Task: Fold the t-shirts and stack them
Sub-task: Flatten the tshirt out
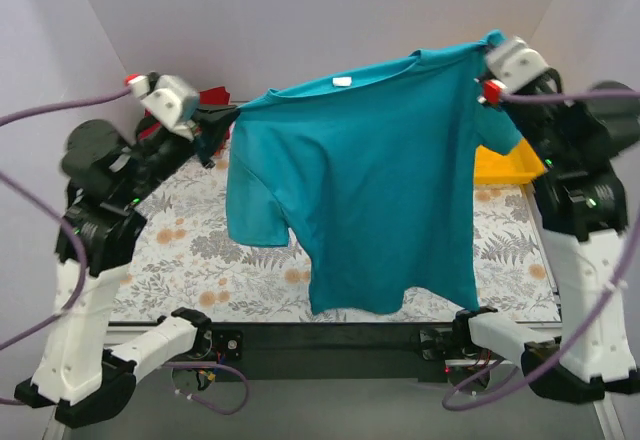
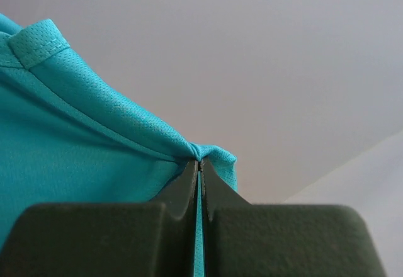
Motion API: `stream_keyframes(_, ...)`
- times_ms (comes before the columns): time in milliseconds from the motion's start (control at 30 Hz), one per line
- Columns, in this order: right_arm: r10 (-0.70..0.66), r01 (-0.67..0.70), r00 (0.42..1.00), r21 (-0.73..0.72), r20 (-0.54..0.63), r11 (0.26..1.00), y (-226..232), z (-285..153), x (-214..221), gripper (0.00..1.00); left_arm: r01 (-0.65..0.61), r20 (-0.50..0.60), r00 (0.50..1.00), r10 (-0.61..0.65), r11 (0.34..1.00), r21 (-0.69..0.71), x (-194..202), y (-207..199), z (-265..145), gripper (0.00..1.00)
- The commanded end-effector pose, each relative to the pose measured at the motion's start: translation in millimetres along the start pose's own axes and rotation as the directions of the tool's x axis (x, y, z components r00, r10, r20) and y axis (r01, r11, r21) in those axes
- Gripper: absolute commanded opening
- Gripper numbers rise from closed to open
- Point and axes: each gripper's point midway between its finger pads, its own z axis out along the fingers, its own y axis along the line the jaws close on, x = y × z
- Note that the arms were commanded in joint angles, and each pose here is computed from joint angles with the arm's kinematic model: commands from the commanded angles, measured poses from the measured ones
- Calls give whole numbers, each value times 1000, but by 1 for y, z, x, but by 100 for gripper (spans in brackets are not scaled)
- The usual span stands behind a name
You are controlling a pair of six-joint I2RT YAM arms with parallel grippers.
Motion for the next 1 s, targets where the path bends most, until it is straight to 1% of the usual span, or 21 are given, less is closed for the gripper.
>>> stream_keyframes(0,16,-23,995,-71,-98,997,36,71,77,1,37,-268,958,-102,971,-238,114,51,38,0)
stream_keyframes(167,41,-82,985,-250,-166,965,130,156,155,1,16,-439,882,-173,941,-338,226,95,57,0)
stream_keyframes(233,38,-94,981,-290,-192,952,164,182,169,2,22,-515,820,-250,913,-408,281,127,58,0)
stream_keyframes(267,31,-102,970,-287,-241,952,183,208,187,14,20,-534,795,-289,892,-452,299,145,52,0)
stream_keyframes(300,17,-100,960,-284,-279,954,191,219,199,24,39,-575,742,-345,878,-477,332,155,56,0)
stream_keyframes(333,7,-97,950,-273,-313,957,194,229,208,54,49,-590,712,-381,865,-500,345,162,55,12)
stream_keyframes(367,-25,-107,899,-274,-438,956,215,232,253,65,47,-605,675,-423,843,-536,361,173,48,27)
stream_keyframes(400,-25,-86,898,-231,-440,969,196,241,244,68,57,-632,618,-468,828,-558,376,173,37,39)
stream_keyframes(433,-38,-89,877,-240,-479,967,201,238,256,68,80,-622,598,-506,809,-582,382,176,33,59)
stream_keyframes(467,-41,-111,852,-257,-522,960,202,225,261,70,106,-613,592,-524,805,-584,383,175,27,68)
stream_keyframes(500,-35,-130,840,-265,-541,955,200,215,265,72,122,-604,589,-537,798,-590,383,177,19,69)
stream_keyframes(533,-47,-169,811,-309,-584,936,219,193,281,77,112,-593,595,-543,787,-607,382,186,5,70)
stream_keyframes(567,-35,-177,818,-310,-574,934,206,172,262,78,95,-607,597,-525,797,-596,382,179,-9,70)
stream_keyframes(600,-55,-223,788,-369,-613,902,233,143,279,78,108,-613,613,-497,822,-559,377,172,-9,69)
stream_keyframes(700,-50,-294,762,-414,-646,862,240,86,262,75,91,-669,603,-434,871,-483,383,149,-28,59)
stream_keyframes(733,-60,-365,726,-457,-685,811,260,52,266,71,90,-690,587,-424,881,-465,389,143,-34,55)
stream_keyframes(767,-53,-405,714,-474,-698,782,270,37,263,68,74,-720,570,-395,898,-434,395,136,-42,45)
stream_keyframes(800,-44,-454,683,-470,-729,757,280,19,266,63,80,-739,552,-386,907,-414,401,129,-48,40)
stream_keyframes(867,-61,-550,616,-484,-786,681,307,-25,273,54,73,-783,518,-344,930,-360,412,120,-58,33)
stream_keyframes(900,-58,-582,589,-473,-806,661,315,-37,274,50,94,-812,469,-349,933,-347,425,110,-67,31)
stream_keyframes(967,-82,-627,540,-466,-838,625,335,-65,286,39,127,-842,418,-340,940,-317,437,99,-74,26)
